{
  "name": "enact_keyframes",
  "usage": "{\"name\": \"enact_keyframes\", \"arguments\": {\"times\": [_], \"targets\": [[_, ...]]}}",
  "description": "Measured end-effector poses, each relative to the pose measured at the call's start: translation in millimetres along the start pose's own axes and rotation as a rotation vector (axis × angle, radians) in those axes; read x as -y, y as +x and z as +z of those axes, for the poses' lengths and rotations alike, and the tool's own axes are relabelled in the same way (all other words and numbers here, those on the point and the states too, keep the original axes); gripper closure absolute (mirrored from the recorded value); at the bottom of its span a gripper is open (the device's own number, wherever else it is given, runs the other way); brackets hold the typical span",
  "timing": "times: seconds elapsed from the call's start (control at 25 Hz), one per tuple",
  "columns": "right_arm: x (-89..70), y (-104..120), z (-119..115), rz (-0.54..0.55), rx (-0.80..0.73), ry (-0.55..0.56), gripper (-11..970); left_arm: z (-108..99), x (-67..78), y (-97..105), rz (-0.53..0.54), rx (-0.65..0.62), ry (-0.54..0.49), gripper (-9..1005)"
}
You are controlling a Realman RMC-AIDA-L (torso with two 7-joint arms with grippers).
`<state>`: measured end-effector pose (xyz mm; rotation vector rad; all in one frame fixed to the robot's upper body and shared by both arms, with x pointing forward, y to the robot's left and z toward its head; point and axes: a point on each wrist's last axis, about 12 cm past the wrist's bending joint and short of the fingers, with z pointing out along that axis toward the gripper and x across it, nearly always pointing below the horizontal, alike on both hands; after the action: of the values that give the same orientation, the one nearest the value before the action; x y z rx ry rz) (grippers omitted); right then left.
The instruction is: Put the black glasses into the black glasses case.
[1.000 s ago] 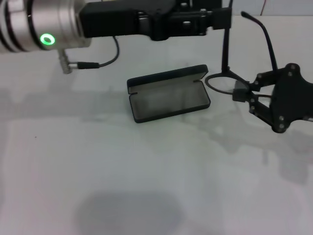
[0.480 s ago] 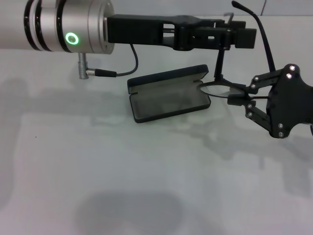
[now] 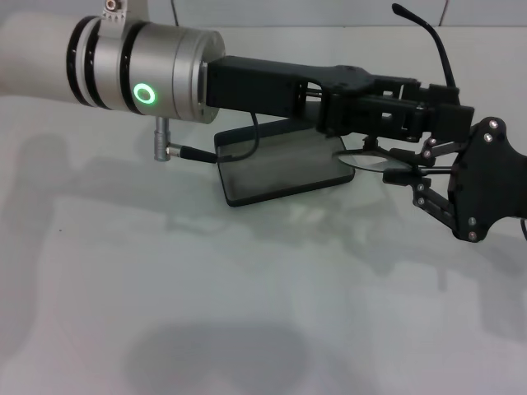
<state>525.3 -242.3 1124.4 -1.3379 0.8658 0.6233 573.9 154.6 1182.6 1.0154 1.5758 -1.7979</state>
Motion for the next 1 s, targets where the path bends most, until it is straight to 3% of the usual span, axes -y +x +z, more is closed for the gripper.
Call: {"name": "enact_keyframes", "arguments": {"times": [0.16,0.48,1.0], "targets": [[-1.2,0,-1,-0.013,-0.002,0.002,843,1,5.1,-4,0.032,0.023,0.044,223],[-2.7,-1,-1,-0.046,0.009,-0.005,843,-7,-8.8,2,-0.025,0.04,-0.081,224],[-3.1,2,1,-0.061,0.006,-0.005,843,3,-13.0,5,-0.045,-0.025,-0.094,224]]}}
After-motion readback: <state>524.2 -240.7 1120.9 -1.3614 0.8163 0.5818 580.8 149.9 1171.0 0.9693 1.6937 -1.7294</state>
